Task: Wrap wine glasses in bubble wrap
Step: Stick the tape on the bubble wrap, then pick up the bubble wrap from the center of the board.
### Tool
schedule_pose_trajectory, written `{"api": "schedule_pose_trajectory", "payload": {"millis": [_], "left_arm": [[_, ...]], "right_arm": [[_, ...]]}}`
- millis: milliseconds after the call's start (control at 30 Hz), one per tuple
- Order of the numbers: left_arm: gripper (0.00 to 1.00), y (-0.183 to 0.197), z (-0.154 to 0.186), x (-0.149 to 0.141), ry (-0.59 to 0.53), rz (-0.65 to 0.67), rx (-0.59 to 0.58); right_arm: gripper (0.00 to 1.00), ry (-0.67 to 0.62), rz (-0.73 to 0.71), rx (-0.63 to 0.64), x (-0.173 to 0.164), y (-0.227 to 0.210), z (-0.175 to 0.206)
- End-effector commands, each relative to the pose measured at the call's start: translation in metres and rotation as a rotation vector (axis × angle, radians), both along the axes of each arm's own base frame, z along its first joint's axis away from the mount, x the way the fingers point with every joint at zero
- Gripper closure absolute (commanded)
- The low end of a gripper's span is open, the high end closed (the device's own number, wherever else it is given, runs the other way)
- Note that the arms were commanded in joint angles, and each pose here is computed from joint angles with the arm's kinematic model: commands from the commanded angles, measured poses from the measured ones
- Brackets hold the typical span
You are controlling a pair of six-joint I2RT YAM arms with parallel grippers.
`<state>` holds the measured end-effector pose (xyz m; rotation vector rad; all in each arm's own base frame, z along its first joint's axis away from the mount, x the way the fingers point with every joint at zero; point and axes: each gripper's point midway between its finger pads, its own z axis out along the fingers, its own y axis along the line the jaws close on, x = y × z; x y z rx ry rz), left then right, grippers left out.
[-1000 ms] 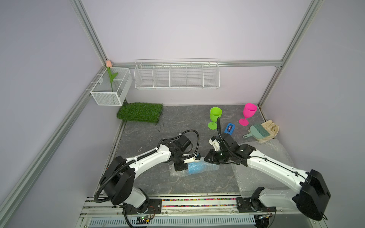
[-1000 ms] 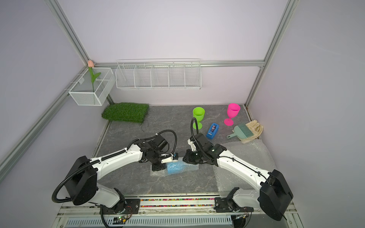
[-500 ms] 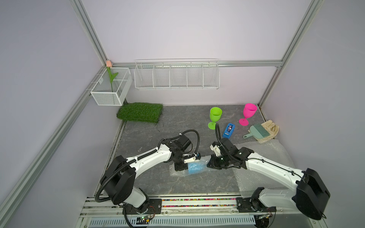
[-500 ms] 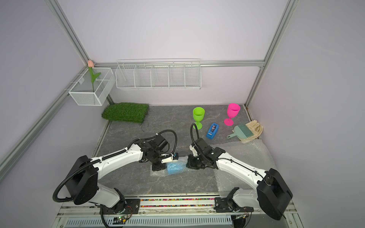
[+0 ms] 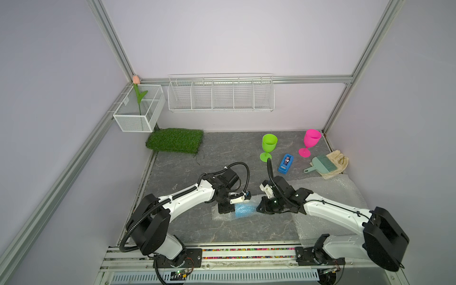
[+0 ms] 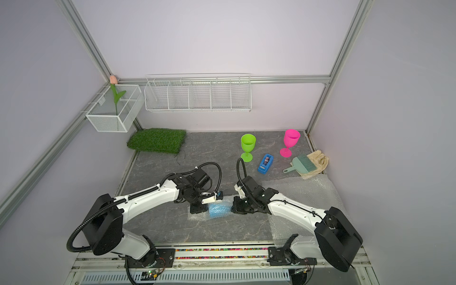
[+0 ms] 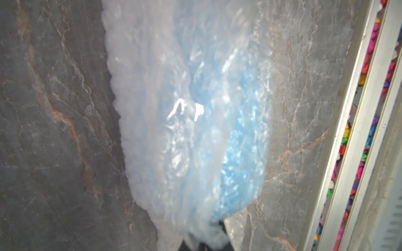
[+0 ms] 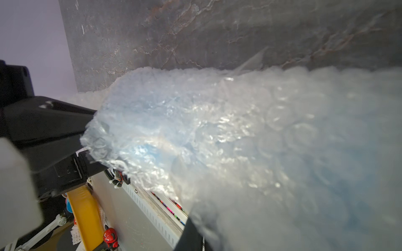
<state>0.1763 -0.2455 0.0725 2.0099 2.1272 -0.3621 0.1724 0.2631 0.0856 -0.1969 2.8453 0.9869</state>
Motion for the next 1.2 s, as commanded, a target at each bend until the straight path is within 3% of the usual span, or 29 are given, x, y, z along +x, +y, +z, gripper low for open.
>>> {"api": "schedule_pose_trajectory", "payload": {"millis": [0, 167, 300, 367, 433, 633, 733, 1000, 1167], "left_arm": [[1.00, -0.002, 0.006, 0.001, -0.017, -0.033, -0.002], [1.00, -0.003, 0.009, 0.003, -0.027, -0.026, -0.012], [1.00, -0.003, 0.012, 0.001, -0.030, -0.029, -0.027], [1.00, -0.005, 0.015, 0.001, -0.036, -0.029, -0.040], [1.00, -0.006, 0.017, 0.001, -0.042, -0.028, -0.057], [1.00, -0.006, 0.020, 0.001, -0.054, -0.035, -0.070], [1.00, -0.005, 0.020, 0.001, -0.060, -0.036, -0.067], [1.00, -0.005, 0.022, 0.002, -0.070, -0.035, -0.078], [1.00, -0.004, 0.022, 0.002, -0.075, -0.034, -0.075]], "right_arm": [[0.77, -0.179, 0.057, 0.015, 0.008, -0.005, 0.041], [0.69, -0.429, 0.324, -0.037, 0.013, -0.013, 0.075], [0.43, -0.598, 0.634, -0.023, 0.001, -0.008, 0.090], [0.40, -0.666, 0.841, -0.056, -0.010, -0.014, 0.085], [0.37, -0.732, 0.958, -0.133, -0.007, -0.020, 0.079], [0.26, -0.780, 1.137, -0.166, -0.002, -0.018, 0.056], [0.26, -0.752, 1.190, -0.181, 0.002, -0.016, 0.041], [0.27, -0.868, 1.241, -0.256, 0.028, -0.006, 0.026], [0.30, -0.855, 1.285, -0.256, 0.028, -0.004, 0.014]]}}
